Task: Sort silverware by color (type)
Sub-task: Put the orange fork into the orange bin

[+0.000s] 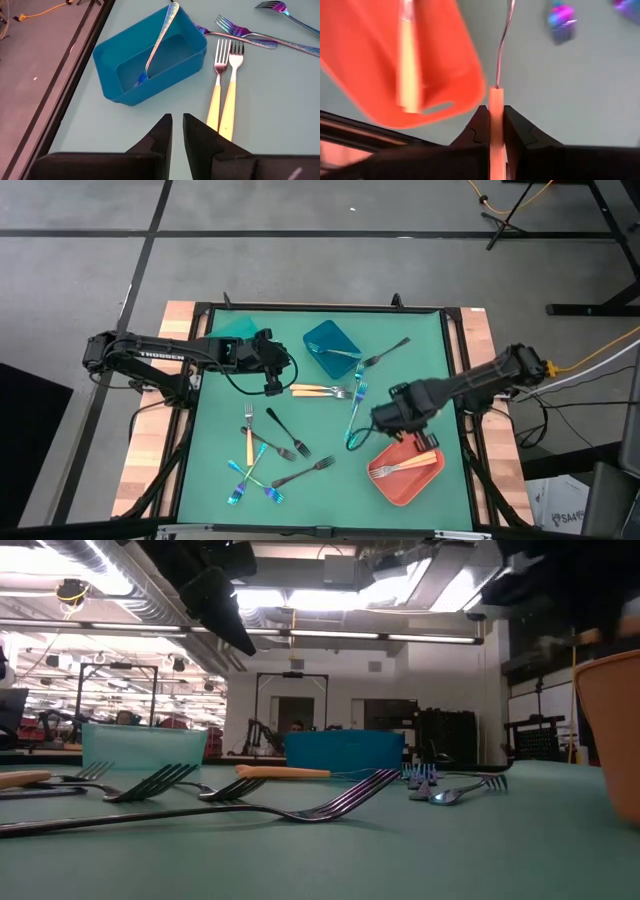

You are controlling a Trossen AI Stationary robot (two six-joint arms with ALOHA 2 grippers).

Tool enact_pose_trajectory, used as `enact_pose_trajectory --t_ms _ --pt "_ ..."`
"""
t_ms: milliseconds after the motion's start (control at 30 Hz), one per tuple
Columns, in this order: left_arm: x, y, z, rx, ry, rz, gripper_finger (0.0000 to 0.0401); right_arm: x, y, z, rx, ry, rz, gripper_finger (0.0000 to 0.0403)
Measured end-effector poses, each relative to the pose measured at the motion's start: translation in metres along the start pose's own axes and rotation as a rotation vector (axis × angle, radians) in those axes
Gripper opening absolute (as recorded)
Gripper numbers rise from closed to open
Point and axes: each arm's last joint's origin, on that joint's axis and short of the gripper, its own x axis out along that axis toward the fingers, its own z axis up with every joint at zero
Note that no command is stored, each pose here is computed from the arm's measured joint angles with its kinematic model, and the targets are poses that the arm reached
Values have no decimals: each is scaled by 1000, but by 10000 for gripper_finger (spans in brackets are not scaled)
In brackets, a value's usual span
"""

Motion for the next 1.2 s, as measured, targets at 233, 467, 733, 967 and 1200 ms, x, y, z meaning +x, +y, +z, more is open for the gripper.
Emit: enact_pose_trajectory --t_ms 233,467,733,967,1200 --pt "0 0 0 -1 0 -1 39 12 34 1 72 -1 94 12" --pt "0 0 0 -1 0 -3 39 31 53 8 21 -70 146 12" --pt "0 0 0 -1 0 -3 39 50 55 15 13 -140 169 14" --pt "-2 -6 0 15 -5 -18 39 71 52 6 132 -55 186 16" --pt "-4 -13 0 36 -12 -38 39 80 51 8 125 -94 201 16"
